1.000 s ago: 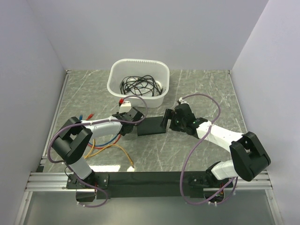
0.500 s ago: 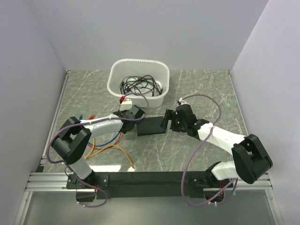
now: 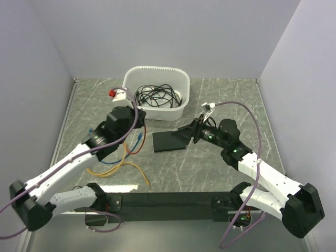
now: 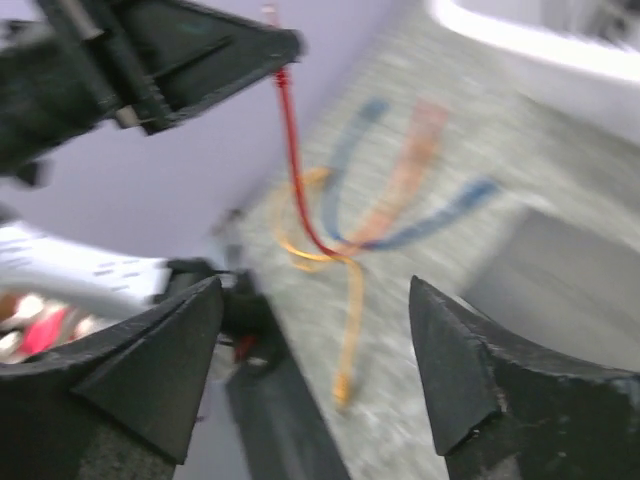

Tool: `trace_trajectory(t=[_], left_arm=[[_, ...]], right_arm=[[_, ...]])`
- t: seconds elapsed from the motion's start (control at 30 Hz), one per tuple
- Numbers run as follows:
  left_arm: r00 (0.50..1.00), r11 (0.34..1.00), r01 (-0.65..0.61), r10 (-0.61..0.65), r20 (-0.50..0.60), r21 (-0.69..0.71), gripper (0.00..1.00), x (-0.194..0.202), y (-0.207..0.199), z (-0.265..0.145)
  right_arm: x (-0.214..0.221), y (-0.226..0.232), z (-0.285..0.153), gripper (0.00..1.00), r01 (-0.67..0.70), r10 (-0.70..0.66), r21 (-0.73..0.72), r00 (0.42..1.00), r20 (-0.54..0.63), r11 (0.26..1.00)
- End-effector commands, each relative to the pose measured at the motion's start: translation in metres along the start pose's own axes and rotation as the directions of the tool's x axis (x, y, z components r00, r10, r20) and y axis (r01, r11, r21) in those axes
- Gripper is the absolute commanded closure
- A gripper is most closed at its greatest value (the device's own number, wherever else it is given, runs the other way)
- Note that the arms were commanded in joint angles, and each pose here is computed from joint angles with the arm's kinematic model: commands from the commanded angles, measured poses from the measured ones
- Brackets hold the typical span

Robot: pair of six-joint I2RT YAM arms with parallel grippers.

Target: Insert the plug into the switch port

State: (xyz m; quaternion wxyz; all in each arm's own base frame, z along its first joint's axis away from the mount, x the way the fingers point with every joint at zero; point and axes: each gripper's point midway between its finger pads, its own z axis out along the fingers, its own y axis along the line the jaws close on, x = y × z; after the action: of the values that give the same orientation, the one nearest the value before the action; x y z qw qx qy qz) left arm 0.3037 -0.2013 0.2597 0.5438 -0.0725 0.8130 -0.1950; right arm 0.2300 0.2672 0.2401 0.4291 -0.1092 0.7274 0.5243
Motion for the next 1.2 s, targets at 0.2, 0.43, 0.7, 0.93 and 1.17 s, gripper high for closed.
trace_trajectory(t=[0.2,0.43,0.7,0.93,1.17], left_arm=[[0.991,0.847,0.064,-0.114,0.063,0.528,0.99,-0.058,-0.082,-0.092],[0.988,0.682,0.050,-0.142,0.066,0.730,1.00,-0.069,-0.110,-0.140],[0.983,0.513,0.060,-0.178,0.037,0.856,1.00,-0.060,-0.129,-0.163],[0.980,0.464,0.084,-0.197,0.010,0.882,1.00,-0.054,-0.131,-0.169],[0.979,0.452,0.077,-0.201,0.017,0.889,0.99,-0.055,-0.129,-0.174]], right_arm=[[-0.032,0.112,-0.014,0.27,0.145,-0.125,-0.483,0.989,0.075,0.864],[-0.040,0.162,-0.020,0.28,0.210,-0.176,-0.617,0.977,0.117,0.758],[-0.053,0.185,-0.011,0.31,0.243,-0.191,-0.633,0.970,0.151,0.735],[-0.053,0.179,0.001,0.43,0.220,-0.183,-0.611,0.975,0.123,0.760],[-0.052,0.173,0.004,0.46,0.218,-0.179,-0.589,0.976,0.125,0.778]])
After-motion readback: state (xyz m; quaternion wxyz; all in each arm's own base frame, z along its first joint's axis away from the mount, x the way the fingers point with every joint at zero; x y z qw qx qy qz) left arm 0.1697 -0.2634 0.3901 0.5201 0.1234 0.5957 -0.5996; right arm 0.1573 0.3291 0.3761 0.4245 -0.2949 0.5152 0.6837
